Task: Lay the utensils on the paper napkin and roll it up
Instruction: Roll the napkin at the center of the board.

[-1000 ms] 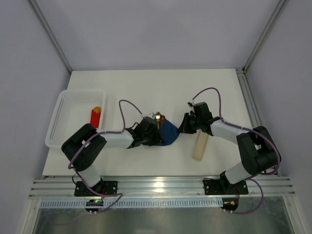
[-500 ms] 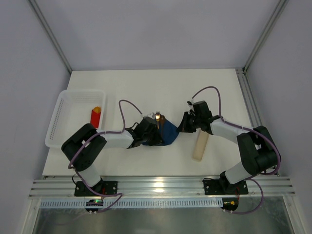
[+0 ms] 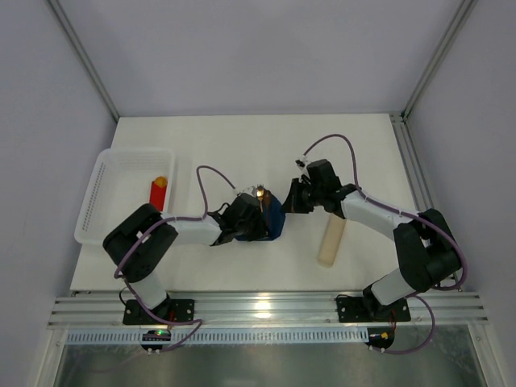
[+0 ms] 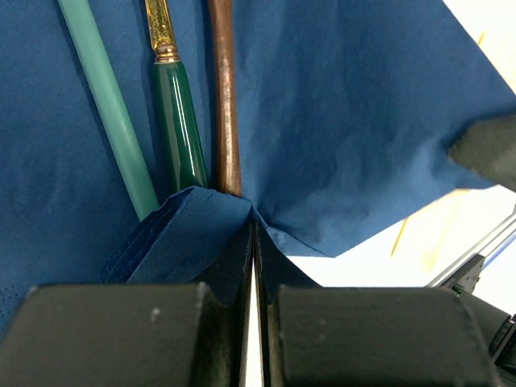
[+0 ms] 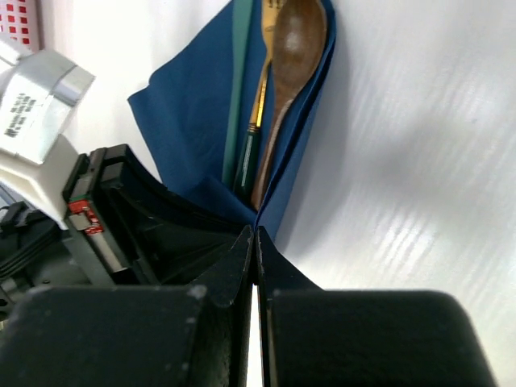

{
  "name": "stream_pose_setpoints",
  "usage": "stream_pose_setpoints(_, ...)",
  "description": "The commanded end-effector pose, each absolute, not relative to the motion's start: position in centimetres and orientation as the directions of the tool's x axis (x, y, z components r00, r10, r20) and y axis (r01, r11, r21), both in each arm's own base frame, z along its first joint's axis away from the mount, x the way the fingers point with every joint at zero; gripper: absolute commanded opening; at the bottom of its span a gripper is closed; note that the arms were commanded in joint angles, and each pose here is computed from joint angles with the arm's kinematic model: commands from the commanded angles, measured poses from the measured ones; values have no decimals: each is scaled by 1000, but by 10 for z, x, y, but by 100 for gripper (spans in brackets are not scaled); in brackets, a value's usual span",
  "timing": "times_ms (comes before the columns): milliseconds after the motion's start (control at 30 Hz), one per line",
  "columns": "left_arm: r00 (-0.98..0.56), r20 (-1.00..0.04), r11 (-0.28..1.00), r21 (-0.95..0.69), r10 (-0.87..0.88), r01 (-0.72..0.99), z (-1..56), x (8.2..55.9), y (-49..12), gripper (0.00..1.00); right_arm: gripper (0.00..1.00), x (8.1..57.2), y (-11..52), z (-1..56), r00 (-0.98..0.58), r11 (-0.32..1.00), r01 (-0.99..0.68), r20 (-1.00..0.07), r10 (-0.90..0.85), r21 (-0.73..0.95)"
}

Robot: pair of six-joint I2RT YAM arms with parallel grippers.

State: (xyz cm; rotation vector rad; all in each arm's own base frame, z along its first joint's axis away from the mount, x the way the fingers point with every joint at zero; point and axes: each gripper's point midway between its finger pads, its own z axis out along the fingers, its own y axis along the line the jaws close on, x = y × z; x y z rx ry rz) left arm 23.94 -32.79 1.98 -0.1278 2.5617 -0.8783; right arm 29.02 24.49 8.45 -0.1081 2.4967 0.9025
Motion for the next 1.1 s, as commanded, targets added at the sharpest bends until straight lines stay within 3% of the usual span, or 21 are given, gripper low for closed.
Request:
stream_pose_setpoints(0, -904, -367, 795, -605, -221, 51, 15, 238, -330, 0, 4, 300, 263, 118, -840, 757, -307, -539, 70, 577)
stream_pose_setpoints(1067, -896, -383, 804, -592, -224, 52, 15, 233, -325, 0, 4, 282, 326, 112, -874, 691, -360, -485, -15, 627)
